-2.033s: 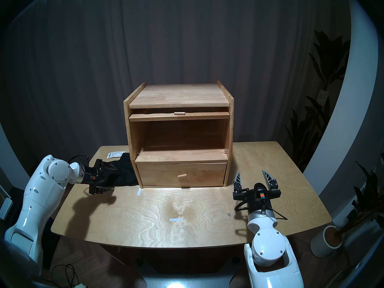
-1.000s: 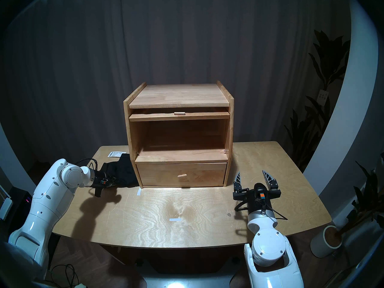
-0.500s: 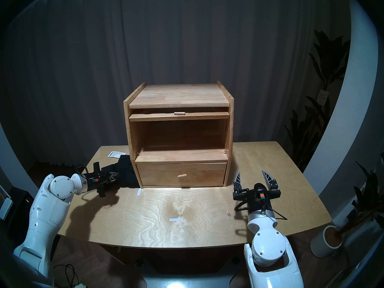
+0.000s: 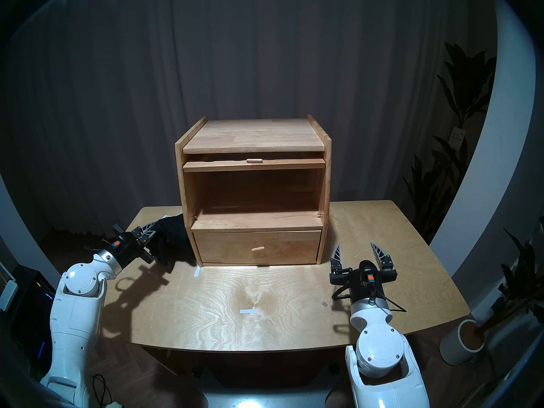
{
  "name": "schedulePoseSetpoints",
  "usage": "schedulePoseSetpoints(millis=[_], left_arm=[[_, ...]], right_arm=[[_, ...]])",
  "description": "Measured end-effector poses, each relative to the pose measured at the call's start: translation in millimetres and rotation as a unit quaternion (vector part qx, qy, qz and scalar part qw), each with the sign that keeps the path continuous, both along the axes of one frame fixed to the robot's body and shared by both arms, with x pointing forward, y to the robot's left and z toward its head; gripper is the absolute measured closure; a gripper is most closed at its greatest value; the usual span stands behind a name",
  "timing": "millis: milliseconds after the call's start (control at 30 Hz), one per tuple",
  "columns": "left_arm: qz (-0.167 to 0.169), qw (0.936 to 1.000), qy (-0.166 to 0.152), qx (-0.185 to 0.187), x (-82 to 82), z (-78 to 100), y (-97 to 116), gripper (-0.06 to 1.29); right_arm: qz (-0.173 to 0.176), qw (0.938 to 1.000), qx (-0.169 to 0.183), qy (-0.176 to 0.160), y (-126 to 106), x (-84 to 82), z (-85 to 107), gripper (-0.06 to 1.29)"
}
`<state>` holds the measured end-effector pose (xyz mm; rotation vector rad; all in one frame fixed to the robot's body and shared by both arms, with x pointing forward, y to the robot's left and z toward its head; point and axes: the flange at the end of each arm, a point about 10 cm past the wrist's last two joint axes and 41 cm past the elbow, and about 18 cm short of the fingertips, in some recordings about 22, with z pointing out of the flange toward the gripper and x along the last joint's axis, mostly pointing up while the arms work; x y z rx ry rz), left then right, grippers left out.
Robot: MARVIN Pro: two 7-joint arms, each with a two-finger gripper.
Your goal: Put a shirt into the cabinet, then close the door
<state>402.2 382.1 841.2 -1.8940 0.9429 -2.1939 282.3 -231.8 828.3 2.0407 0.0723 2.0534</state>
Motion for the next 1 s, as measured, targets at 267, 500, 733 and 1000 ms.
schedulePoseSetpoints(millis=[267,500,733,1000], left_arm=[[0.009,0.9918,-0.079,-0.100,-1.2,47.7,-4.4,1.26],[-0.010,0.9805,-0.118,-0.157,-9.2,82.6,-7.8,1.26],[-0.035,0.9694,-0.131,-0.204,-22.9,106.7,-11.5,1.26],[-0.070,0.9542,-0.141,-0.254,-38.8,135.9,-14.0,1.26]], right_arm=[[0.000,1.0000,0.000,0.002,-0.1,0.4,-1.8,0.00],[0.000,1.0000,0.000,0.003,-0.3,0.8,-3.3,0.00],[0.000,1.0000,0.000,0.004,-0.4,1.4,-4.4,0.00],[0.000,1.0000,0.000,0.006,-0.5,1.9,-5.6,0.00]])
